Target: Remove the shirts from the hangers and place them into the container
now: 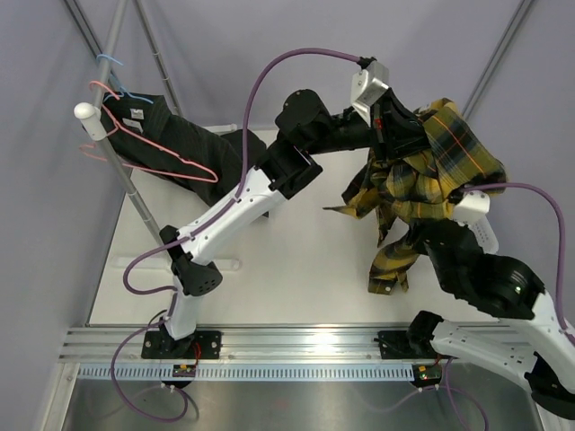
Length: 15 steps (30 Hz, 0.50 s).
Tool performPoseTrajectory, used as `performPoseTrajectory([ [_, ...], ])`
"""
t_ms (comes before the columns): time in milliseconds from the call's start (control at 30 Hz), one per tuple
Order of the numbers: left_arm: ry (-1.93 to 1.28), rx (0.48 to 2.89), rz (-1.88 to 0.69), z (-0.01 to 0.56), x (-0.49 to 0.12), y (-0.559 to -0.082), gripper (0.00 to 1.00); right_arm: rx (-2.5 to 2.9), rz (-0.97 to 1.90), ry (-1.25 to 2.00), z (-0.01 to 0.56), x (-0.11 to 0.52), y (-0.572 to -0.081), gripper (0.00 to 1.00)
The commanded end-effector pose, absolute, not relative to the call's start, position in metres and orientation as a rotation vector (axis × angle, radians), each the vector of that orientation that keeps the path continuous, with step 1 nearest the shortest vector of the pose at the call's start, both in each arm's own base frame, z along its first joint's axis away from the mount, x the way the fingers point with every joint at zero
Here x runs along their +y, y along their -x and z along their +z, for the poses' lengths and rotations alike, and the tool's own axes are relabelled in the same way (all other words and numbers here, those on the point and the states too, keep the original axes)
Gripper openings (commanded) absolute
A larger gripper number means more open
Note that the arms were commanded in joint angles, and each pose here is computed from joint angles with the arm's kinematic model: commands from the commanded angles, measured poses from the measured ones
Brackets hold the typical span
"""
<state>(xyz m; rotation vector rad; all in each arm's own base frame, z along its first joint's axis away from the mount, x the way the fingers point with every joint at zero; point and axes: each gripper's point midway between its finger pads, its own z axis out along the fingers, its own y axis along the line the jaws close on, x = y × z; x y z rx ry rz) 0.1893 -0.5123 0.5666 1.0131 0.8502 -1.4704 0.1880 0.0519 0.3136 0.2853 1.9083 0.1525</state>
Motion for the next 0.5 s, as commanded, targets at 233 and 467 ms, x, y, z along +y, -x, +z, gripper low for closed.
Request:
performPoseTrajectory([
  [233, -1.179, 0.840, -1.805, 0.550, -0.480, -0.187, 0.00, 1.637, -0.233, -0.573, 0.369, 0.003, -0.215, 0.26],
  [467, -1.247, 0.961, -1.961, 0.512, -0.492, -0.188, 0.00, 1.526, -0.432, -0.653, 0.410, -0.028, -0.222, 0.18],
])
